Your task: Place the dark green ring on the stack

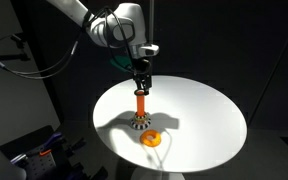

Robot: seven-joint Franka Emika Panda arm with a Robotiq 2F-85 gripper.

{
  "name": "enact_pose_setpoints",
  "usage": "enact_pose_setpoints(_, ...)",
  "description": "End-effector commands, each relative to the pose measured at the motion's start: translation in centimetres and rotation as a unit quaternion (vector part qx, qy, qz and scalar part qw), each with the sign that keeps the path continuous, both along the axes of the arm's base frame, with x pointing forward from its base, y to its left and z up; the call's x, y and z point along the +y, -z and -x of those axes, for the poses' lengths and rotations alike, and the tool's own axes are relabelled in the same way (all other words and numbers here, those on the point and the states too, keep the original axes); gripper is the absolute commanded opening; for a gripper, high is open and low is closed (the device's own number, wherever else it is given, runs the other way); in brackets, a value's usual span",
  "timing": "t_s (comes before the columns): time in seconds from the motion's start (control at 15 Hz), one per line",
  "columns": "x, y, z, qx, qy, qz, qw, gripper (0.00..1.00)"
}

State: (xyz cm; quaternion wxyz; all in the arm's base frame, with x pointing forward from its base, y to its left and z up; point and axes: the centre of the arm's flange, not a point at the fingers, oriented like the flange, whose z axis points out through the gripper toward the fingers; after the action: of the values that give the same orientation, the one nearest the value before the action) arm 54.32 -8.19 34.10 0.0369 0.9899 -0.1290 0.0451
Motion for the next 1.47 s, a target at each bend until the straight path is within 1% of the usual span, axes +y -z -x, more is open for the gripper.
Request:
enact_pose_setpoints(0.0,-0.3,0.3,-1.0,-0.009,0.008,-0.004,0.9999,0.44)
enact_pose_setpoints(0.6,-0.2,1.8,-0.7,0.004,0.006,-0.013,0.9999,0.44)
enact_pose_setpoints(0.67,-0.2,1.9,-0.7,0.004,0.007,-0.014,0.9999,0.85)
enact_pose_setpoints(0.73,-0.2,2.0,-0.7,0.006,0.007,-0.014,0.9999,0.94)
enact_pose_setpoints(0.8,-0.2,2.1,-0.7,0.008,0.007,-0.015,0.9998,0.99)
enact_pose_setpoints(1.07,0.1,2.0,-0.4,0.021,0.002,-0.019,0.9996,1.0)
enact_pose_setpoints(1.4,1.5,1.3,0.7,0.057,-0.015,-0.033,0.9977,1.0)
